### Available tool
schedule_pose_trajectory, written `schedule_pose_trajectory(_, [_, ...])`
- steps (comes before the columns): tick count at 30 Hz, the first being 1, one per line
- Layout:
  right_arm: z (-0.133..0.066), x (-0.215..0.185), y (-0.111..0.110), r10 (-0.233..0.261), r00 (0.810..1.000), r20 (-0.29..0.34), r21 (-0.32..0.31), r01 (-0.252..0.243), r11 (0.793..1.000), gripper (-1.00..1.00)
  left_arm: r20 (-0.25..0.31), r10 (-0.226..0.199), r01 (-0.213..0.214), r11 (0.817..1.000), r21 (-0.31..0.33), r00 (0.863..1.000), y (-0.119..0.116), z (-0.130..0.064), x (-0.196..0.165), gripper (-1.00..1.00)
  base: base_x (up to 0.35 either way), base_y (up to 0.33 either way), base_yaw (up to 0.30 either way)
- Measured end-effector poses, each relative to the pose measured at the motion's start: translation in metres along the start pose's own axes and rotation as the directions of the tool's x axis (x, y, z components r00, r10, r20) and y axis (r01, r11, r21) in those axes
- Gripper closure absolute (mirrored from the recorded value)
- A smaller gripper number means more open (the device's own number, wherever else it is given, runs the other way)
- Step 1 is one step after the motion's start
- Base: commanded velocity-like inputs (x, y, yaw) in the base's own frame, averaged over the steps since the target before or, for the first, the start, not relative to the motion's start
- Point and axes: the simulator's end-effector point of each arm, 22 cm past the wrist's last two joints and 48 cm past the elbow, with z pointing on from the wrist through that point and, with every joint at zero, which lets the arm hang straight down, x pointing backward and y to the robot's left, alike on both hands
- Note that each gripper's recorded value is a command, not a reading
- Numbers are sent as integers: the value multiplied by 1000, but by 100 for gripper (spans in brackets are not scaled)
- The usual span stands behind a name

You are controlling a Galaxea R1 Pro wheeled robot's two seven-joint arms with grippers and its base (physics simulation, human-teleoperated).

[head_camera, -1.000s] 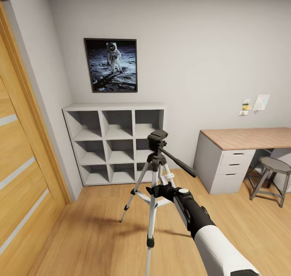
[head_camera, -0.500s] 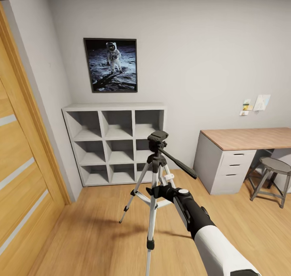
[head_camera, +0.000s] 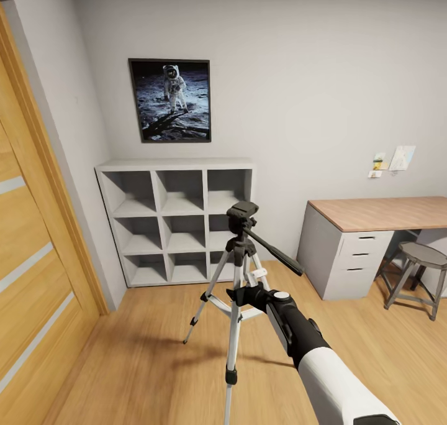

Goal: Attach the digital camera to the camera tripod in the bedroom.

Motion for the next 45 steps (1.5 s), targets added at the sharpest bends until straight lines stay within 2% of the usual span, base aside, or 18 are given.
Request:
schedule_pose_trajectory(17, [-1, 2, -7, -12, 1000, -4, 11, 12, 1000, 100, 0, 0, 0, 1000, 0, 1000, 0, 0, 0, 100, 0, 0, 0])
schedule_pose_trajectory(20, [-3, -6, -9, -17, 1000, 13, 14, 16, 1000, 100, 0, 0, 0, 1000, 0, 1000, 0, 0, 0, 100, 0, 0, 0])
schedule_pose_trajectory(22, [-13, -37, -19, -45, 996, 76, 33, 43, 999, 100, 0, 0, 0, 1000, 0, 1000, 0, 0, 0, 100, 0, 0, 0])
schedule_pose_trajectory(26, [-43, -86, -59, -124, 979, 162, 114, 106, 988, 100, 1, 0, 0, 1000, 0, 1000, 0, 0, 0, 100, 0, 0, 0])
schedule_pose_trajectory(27, [-53, -97, -72, -143, 975, 169, 143, 119, 983, 100, 0, 0, 0, 1000, -1, 1000, 0, 0, 0, 100, 0, 0, 0])
schedule_pose_trajectory(28, [-67, -116, -80, -183, 965, 190, 179, 150, 972, 100, 0, 0, 0, 1000, 0, 1000, 0, 0, 0, 100, 0, 0, 0])
schedule_pose_trajectory(29, [-77, -135, -82, -211, 951, 225, 198, 167, 966, 100, 1, 0, 0, 1000, 0, 1000, 0, 0, 0, 100, 0, 0, 0])
schedule_pose_trajectory(31, [-88, -148, -86, -185, 952, 245, 192, 139, 971, 100, 0, 0, 0, 1000, 0, 1000, 0, 0, 0, 100, 0, 0, 0])
schedule_pose_trajectory(33, [-107, -174, -93, -262, 924, 278, 252, 194, 948, 100, 0, 0, 0, 1000, 0, 1000, 0, 0, 0, 100, 0, 0, 0])
schedule_pose_trajectory(34, [-115, -186, -90, -260, 914, 313, 248, 186, 951, 100, 1, 0, 0, 1000, 0, 1000, 0, 0, 0, 100, 0, 0, 0])
schedule_pose_trajectory(35, [-117, -190, -87, -244, 914, 326, 235, 172, 957, 100, 1, 0, 0, 1000, 0, 1000, 0, 0, 0, 100, 0, 0, 0])
schedule_pose_trajectory(37, [-121, -190, -91, -272, 908, 317, 260, 193, 946, 100, 0, 0, 0, 1000, 0, 1000, 0, 0, 0, 100, 0, 0, 0])
schedule_pose_trajectory(39, [-121, -188, -90, -263, 911, 317, 253, 186, 949, 100, 0, 0, 0, 1000, 0, 1000, 0, 0, 0, 100, 0, 0, 0])
schedule_pose_trajectory(41, [-122, -186, -94, -289, 908, 303, 276, 207, 939, 100, 0, 0, 0, 1000, 0, 1000, 0, 0, 0, 100, 0, 0, 0])
schedule_pose_trajectory(45, [-122, -185, -95, -297, 908, 295, 283, 214, 935, 100, 0, 0, 0, 1000, 0, 1000, 0, 0, 0, 100, 0, 0, 0])
